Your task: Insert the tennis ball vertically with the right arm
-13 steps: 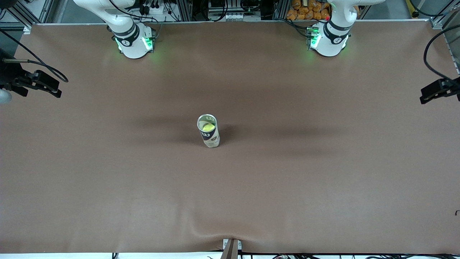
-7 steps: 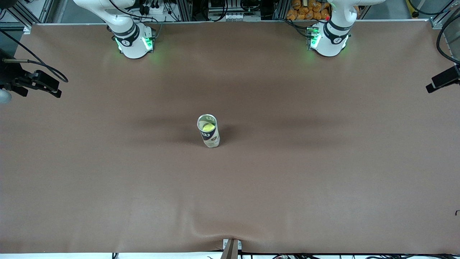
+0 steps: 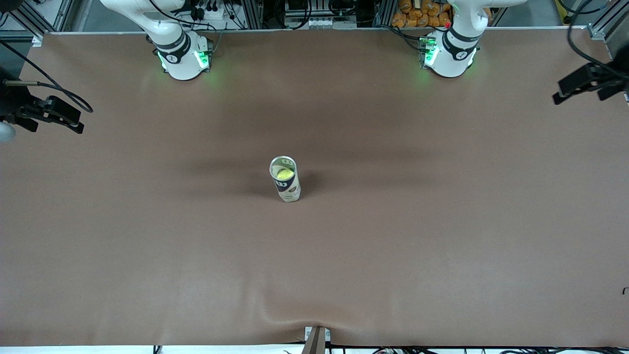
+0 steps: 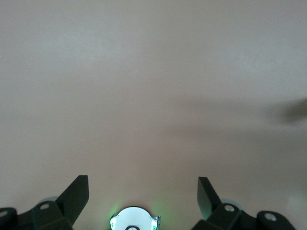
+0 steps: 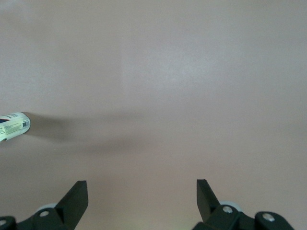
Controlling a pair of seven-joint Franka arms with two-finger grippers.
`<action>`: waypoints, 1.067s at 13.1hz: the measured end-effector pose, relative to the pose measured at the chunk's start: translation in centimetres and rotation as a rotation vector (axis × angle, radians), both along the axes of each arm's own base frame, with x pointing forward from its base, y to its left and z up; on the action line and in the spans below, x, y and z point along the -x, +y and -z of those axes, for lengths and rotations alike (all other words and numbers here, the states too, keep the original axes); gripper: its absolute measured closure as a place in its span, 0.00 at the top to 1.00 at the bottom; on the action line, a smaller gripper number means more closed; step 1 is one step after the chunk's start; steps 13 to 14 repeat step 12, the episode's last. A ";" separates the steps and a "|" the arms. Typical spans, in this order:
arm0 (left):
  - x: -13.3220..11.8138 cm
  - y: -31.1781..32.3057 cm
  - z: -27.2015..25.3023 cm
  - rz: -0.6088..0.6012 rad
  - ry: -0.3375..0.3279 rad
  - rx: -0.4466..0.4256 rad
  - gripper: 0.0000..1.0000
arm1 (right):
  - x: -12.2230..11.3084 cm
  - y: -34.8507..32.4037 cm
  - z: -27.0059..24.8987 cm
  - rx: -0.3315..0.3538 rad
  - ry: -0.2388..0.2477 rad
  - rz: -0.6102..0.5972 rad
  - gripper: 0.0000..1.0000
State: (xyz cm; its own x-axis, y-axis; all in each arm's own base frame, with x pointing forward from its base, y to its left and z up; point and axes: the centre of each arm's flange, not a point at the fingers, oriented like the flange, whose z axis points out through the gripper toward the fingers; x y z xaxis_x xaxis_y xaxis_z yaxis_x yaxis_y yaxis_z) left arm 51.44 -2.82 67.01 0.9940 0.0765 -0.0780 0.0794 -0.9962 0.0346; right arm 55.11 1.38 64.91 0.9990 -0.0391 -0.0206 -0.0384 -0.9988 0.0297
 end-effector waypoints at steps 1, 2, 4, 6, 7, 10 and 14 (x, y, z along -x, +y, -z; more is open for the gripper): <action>0.0 -1.0 0.4 0.017 0.007 -0.006 1.00 | 0.0 0.0 0.0 0.000 0.000 0.000 1.00; 0.1 -1.8 0.8 0.034 0.009 -0.024 1.00 | 0.0 0.0 0.0 0.000 0.001 0.000 1.00; 0.2 -3.2 1.3 0.053 0.007 -0.056 1.00 | 0.0 0.0 0.1 0.000 0.002 0.000 1.00; 0.5 -3.3 1.2 0.056 0.000 -0.062 1.00 | 0.0 0.0 0.1 0.000 0.002 0.000 1.00; 0.7 -3.1 0.9 0.053 -0.006 -0.063 1.00 | 0.0 0.0 0.1 0.000 0.002 0.000 1.00; 1.0 -2.3 0.3 0.040 -0.018 -0.064 1.00 | 0.0 0.0 0.1 0.000 0.002 0.000 1.00; 0.9 -0.8 0.2 0.029 -0.021 -0.061 1.00 | 0.0 0.0 0.1 0.000 0.003 0.000 1.00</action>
